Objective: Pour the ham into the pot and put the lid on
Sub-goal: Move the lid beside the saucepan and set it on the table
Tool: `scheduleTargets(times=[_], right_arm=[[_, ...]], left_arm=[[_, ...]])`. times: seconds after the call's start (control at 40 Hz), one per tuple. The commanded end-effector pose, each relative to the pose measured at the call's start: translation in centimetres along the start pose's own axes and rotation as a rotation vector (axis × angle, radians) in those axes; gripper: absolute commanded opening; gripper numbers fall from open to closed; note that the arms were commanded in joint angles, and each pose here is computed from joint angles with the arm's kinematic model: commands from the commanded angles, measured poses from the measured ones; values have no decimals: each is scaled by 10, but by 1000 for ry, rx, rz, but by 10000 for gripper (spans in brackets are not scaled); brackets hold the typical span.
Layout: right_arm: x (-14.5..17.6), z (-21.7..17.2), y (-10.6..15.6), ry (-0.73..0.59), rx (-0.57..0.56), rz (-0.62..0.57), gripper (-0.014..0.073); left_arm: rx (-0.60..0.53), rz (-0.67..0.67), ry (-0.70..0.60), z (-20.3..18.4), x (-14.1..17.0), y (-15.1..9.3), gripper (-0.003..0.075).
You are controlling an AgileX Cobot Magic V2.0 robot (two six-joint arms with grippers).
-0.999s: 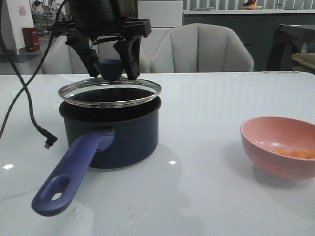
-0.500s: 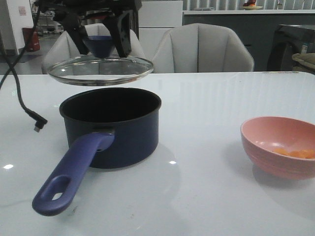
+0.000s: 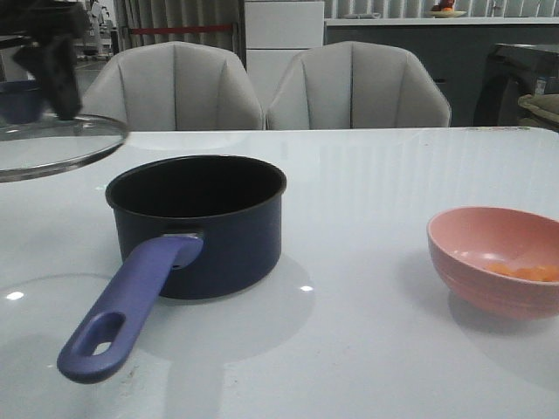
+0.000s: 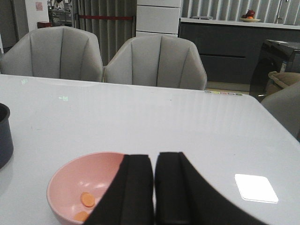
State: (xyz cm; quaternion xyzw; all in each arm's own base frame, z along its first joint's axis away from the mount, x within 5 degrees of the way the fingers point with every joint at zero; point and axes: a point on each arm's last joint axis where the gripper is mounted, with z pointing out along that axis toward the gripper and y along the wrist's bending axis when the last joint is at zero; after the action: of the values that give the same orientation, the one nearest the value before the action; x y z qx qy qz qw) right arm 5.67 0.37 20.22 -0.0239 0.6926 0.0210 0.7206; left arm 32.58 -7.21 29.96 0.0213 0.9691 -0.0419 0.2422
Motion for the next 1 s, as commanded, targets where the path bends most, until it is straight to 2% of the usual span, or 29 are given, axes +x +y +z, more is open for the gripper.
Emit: scheduleTargets(times=[0.0,0.15,0.275,0.5,0.974], right_arm=[[-5,-2,-1,-87,8,-11,190],[-5,-2,-1,-87,8,-11,190],[-5,-2,-1,-87,8,-11,190],[-5,-2,-1,-87,8,-11,190],[-5,-2,-1,-87,10,-12,190]], left_arm=[[-8,-55,-144,-25,2,20,155],[-55,-88,-107,-13,26,46,155],[-71,-108,-96,6,43,59,155],[-62,-119,-142,32,60,62,155],[-61,-145,-40,92,67,66,158]])
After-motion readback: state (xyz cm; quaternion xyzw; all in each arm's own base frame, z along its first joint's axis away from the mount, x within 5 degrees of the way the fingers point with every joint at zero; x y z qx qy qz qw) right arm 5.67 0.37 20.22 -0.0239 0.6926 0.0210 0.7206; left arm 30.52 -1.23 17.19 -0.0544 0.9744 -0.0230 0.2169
